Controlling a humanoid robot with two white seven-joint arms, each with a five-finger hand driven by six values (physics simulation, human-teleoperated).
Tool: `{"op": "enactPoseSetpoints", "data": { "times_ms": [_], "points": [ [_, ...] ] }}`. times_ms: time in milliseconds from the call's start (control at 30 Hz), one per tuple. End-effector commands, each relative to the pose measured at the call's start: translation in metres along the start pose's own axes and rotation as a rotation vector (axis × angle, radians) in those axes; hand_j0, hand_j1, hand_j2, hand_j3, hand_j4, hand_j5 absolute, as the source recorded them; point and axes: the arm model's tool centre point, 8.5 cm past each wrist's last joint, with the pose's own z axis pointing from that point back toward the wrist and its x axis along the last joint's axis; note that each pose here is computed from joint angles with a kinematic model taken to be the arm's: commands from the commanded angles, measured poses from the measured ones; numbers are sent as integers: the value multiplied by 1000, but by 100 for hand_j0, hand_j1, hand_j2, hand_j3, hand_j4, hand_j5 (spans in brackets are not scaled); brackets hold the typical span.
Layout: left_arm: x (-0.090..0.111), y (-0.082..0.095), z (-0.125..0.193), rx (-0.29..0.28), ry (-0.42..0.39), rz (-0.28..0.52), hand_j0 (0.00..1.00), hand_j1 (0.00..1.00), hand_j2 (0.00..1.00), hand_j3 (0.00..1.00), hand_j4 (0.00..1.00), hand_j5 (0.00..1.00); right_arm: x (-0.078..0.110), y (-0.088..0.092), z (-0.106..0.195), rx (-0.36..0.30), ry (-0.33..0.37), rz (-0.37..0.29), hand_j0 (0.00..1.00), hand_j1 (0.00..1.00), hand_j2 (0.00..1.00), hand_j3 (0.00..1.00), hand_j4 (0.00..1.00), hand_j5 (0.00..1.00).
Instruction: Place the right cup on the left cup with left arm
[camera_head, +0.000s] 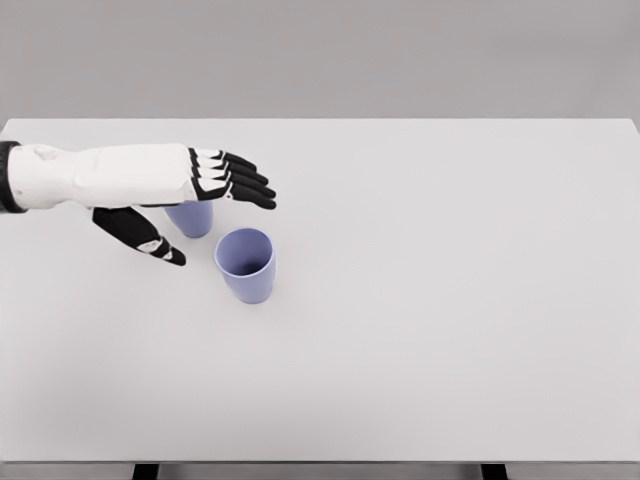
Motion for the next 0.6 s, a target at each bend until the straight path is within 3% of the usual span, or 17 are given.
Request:
{"op": "enactPoseSetpoints", "data": {
  "times_ms": [0, 33, 133, 167, 233, 267, 367, 433, 533, 567],
  "points": [
    [0, -1, -2, 3, -7, 15, 100, 100, 100, 100, 100, 100, -3, 1, 0, 0, 3, -36, 100, 100, 100, 100, 100, 100],
    [1, 1, -1, 6, -8, 11, 100, 100, 100, 100, 100, 100, -11, 3, -1, 2, 14, -47, 100, 100, 100, 100, 100, 100],
    [0, 1, -2, 5, -9, 10, 100, 100, 100, 100, 100, 100, -10, 2, -1, 2, 11, -44, 100, 100, 100, 100, 100, 100],
    [-2, -17, -14, -33, -32, 51, 100, 100, 100, 100, 100, 100, -10, 3, -1, 3, 11, -48, 100, 100, 100, 100, 100, 100],
    [-9, -14, -16, -43, -16, 46, 100, 100, 100, 100, 100, 100, -10, 3, -1, 2, 11, -46, 100, 100, 100, 100, 100, 100],
    [-17, -19, -32, -62, -31, 68, 100, 100, 100, 100, 100, 100, -10, 3, -1, 3, 11, -48, 100, 100, 100, 100, 100, 100],
    [-29, -24, -31, -87, -2, 86, 100, 100, 100, 100, 100, 100, -10, 3, -1, 3, 11, -48, 100, 100, 100, 100, 100, 100],
    [-39, -29, -11, -100, 63, 102, 100, 100, 100, 100, 100, 100, -10, 3, -1, 3, 11, -48, 100, 100, 100, 100, 100, 100],
    [-52, -39, -11, -144, 115, 76, 100, 100, 100, 100, 100, 100, -10, 3, -1, 3, 11, -48, 100, 100, 100, 100, 100, 100],
    [-52, -39, -14, -130, 113, 76, 100, 100, 100, 100, 100, 100, -10, 3, -1, 3, 11, -48, 100, 100, 100, 100, 100, 100]
  ]
}}
